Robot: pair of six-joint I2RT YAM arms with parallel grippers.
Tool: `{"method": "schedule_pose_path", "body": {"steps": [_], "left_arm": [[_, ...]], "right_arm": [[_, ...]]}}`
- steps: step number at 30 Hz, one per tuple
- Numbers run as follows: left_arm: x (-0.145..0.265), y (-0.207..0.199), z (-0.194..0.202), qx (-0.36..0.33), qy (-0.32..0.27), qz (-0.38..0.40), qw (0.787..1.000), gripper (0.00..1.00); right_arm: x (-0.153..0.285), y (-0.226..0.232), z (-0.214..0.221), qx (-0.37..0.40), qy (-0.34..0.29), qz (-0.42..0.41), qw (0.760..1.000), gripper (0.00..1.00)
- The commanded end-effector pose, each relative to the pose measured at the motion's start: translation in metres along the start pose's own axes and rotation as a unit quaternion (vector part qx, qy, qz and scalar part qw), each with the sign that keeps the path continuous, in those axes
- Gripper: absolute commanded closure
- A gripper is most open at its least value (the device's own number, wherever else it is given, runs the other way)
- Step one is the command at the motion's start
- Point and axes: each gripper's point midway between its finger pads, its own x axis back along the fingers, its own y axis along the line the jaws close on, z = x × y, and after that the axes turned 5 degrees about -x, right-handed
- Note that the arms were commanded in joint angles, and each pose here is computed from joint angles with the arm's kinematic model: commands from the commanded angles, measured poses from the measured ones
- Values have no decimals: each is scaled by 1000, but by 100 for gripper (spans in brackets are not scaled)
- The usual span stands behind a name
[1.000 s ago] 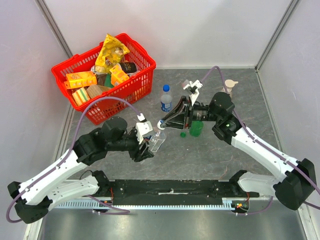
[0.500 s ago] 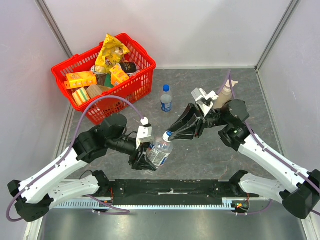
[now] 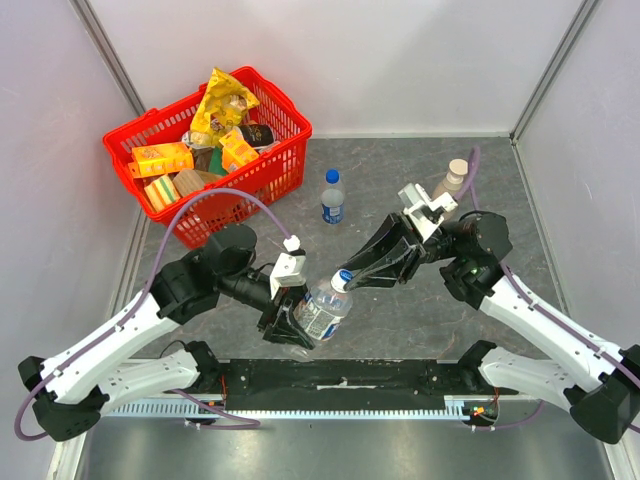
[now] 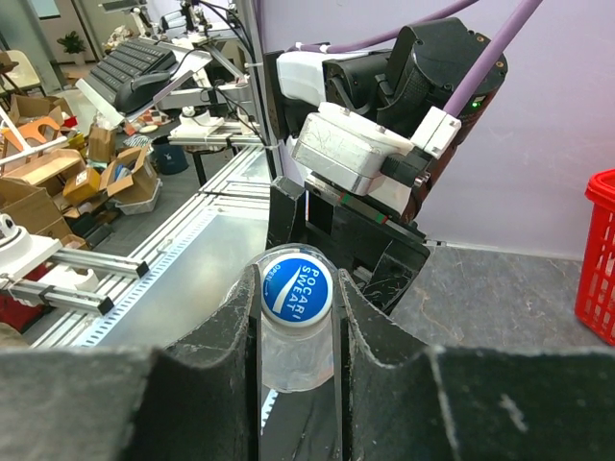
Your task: Unscrew the bottle caps
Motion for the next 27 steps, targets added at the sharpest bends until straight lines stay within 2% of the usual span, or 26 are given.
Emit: {"method": "schedule_pose_path", "body": {"steps": [1,5,15,22,27], "left_arm": [[3,-10,-30,-51,-40,18,998,98],[4,0,-27,-47,-34,-11,998,98],[8,31,-6,-29,0,-104,994,98],[17,63,15,-15,25,-197,980,98],[35,92,25,-5,40,-296,954,98]], "right_arm": [[0,2,-8,22,-16,6,1000,74],[0,-4,-10,20,-23,24,999,50],[3,-13,-22,33,-50,70,996,4],[7,-31,-23,27,-59,118,991,2],[22,-65,-24,4,-85,225,971,2]]}}
